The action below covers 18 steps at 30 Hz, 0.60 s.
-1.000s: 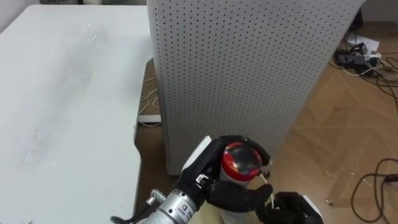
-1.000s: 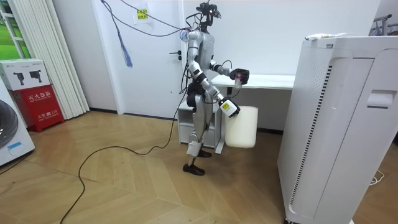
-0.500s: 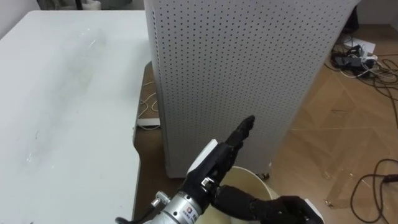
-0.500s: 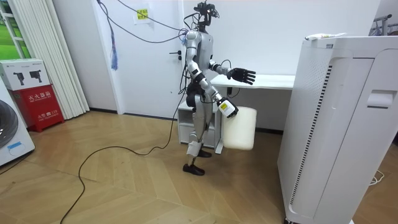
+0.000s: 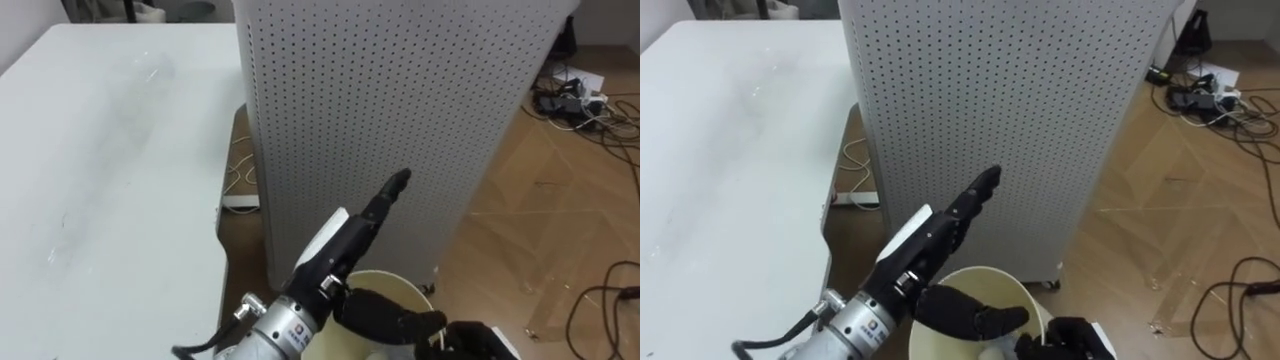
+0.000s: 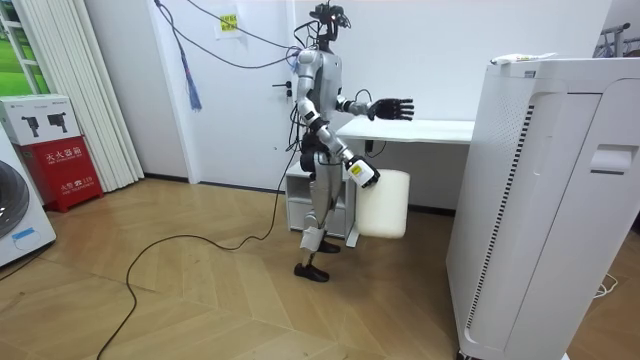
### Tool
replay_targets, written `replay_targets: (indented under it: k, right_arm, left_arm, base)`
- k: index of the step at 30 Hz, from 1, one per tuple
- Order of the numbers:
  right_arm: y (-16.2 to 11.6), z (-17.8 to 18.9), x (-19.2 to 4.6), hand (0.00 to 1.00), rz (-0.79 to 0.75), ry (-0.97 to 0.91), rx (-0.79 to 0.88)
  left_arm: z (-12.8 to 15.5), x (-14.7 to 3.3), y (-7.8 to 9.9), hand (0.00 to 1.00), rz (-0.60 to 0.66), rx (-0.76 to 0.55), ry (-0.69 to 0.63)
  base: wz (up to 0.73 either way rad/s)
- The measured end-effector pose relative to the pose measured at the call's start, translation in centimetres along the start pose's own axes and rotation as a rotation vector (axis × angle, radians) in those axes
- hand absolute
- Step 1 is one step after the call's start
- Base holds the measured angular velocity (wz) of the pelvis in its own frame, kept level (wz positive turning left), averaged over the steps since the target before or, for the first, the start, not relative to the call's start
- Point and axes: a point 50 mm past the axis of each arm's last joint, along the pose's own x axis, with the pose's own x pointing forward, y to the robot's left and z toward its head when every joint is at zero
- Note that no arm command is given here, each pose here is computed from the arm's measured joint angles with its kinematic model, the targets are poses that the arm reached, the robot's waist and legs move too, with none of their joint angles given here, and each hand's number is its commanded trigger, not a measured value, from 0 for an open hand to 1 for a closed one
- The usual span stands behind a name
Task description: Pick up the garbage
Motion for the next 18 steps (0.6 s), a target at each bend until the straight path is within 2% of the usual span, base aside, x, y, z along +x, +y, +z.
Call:
replay_targets:
  k: [4,10,14,18]
  right_arm:
    - [-0.5,-0.4,-0.2,1.00,-0.034,0.010,0.014]
    - [-0.8,-1.6,-0.9,1.00,-0.052,0.029,0.040]
    - [-0.7,-2.0,-1.0,1.00,-0.042,0.044,0.060]
    - [-0.8,-3.4,-1.2,1.00,-0.054,0.102,0.060]
  left_arm:
    - [0.7,-0.4,1.4,0.00,0.129,0.084,-0.035]
    - [1.5,-0.7,2.8,0.00,0.249,0.195,-0.078]
    - [2.1,-0.9,3.7,0.00,0.327,0.218,-0.113]
    - [2.4,-1.1,4.4,0.00,0.381,0.341,-0.135]
  base:
    - [-0.05]
    - [-0.19]
    - [-0.70]
    - [-0.63]
